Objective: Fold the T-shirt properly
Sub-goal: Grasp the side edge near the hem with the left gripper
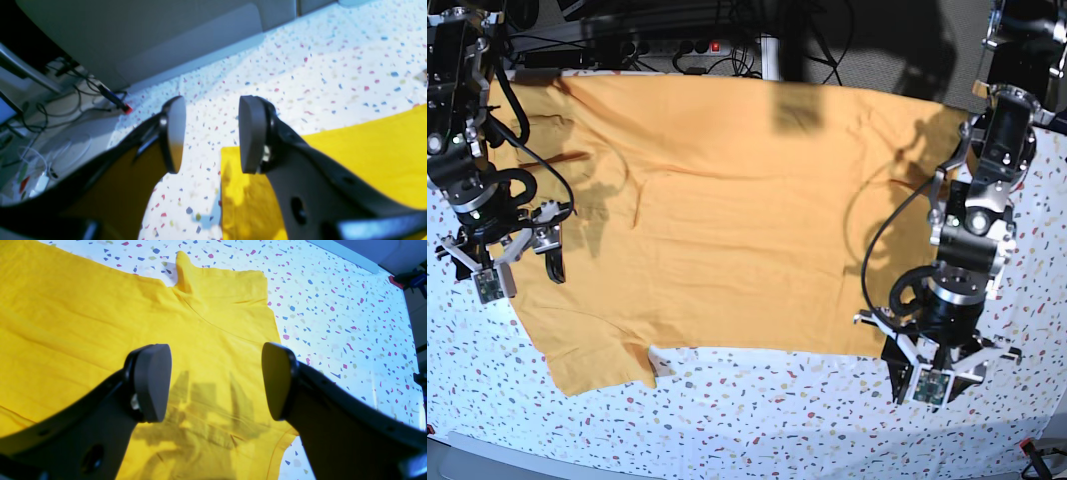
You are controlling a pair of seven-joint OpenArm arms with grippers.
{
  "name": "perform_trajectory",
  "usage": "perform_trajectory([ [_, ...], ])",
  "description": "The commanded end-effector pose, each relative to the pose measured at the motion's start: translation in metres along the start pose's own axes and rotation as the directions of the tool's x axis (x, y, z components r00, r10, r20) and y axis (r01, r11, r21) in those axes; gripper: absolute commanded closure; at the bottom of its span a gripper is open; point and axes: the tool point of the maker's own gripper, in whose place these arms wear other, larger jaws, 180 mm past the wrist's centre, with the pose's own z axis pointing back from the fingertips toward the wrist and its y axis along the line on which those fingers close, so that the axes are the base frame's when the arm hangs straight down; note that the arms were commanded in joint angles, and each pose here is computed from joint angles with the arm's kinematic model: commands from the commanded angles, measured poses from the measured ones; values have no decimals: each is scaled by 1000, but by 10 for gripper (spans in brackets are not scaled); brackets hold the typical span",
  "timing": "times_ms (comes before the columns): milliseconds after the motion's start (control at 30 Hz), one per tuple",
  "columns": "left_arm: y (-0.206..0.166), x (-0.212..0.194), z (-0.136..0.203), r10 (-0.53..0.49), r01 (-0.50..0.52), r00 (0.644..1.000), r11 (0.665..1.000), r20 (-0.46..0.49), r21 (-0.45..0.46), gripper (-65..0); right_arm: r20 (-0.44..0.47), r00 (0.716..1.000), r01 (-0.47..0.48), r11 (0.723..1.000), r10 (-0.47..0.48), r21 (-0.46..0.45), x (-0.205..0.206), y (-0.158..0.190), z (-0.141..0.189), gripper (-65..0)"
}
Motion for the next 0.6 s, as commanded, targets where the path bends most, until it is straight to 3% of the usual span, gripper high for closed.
perform_trajectory([
  [0,14,20,-4,-12,10,998,999,65,38,-249,54,998,-15,1000,16,-20,16,-8,3,-418],
  [133,25,16,-24,-32,30,999,997,37,65,-249,54,998,-14,1000,15,-20,16,-7,3,-418],
  [267,30,3,-53,-78,78,997,997,-29,21,-249,56,998,4,1000,-3,-16,15,-4,2,-418],
  [467,47,-33,-101,66,-68,988,998,-137,-8,-249,54,997,52,999,-52,-3,12,6,0,-418],
  [567,52,-80,-122,150,-157,951,988,-270,-5,-249,8,998,64,998,-64,3,3,9,-1,-418],
])
